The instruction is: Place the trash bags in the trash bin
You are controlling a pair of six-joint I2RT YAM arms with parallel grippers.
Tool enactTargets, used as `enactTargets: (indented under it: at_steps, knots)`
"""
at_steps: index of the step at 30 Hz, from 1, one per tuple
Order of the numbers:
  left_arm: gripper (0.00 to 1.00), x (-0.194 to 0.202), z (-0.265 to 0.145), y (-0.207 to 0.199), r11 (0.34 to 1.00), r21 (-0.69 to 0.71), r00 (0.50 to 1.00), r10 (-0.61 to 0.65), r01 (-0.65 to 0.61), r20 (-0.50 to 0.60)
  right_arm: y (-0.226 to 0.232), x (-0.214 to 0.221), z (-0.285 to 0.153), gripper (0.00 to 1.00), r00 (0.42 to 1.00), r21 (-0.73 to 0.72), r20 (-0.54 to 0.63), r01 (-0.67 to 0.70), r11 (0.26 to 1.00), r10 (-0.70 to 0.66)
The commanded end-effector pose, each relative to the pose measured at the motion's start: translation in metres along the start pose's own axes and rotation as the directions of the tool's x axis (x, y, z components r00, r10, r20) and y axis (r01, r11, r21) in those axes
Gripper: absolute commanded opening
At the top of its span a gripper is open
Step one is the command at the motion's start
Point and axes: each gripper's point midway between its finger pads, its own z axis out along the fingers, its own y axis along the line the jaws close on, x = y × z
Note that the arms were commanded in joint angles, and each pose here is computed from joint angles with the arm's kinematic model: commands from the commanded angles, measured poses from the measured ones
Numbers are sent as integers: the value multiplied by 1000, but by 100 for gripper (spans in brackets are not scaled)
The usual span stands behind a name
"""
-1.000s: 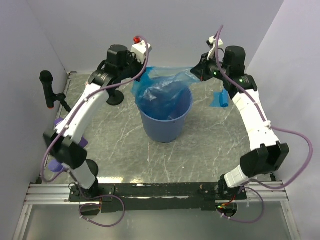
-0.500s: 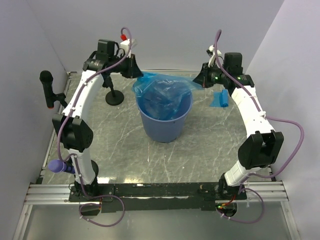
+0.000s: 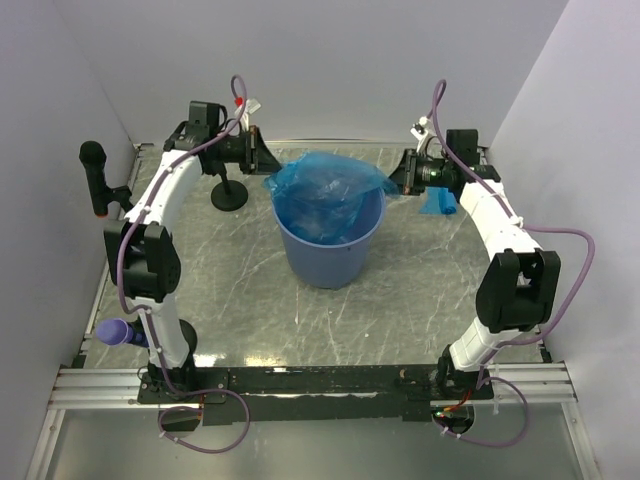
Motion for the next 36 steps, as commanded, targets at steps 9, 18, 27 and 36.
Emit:
enactTargets:
  at_steps: [9, 18, 27, 36]
  knots:
    - [1, -5, -41, -49, 995, 48, 995, 87, -90, 57, 9, -20, -48, 34, 986, 16, 86, 142, 990, -143]
    - [22, -13, -54, -48, 979, -40, 976, 201, -199, 77, 47, -63, -78, 55, 901, -78, 224, 397, 915, -372]
    - [70, -66, -67, -68, 898, -125, 884, 438, -422, 166, 81, -88, -53, 67, 851, -230, 275, 509, 829, -447]
    - [70, -27, -29, -95, 596, -18, 596, 803, -803, 6, 102, -64, -11, 68, 786, -314, 200, 617, 722, -585]
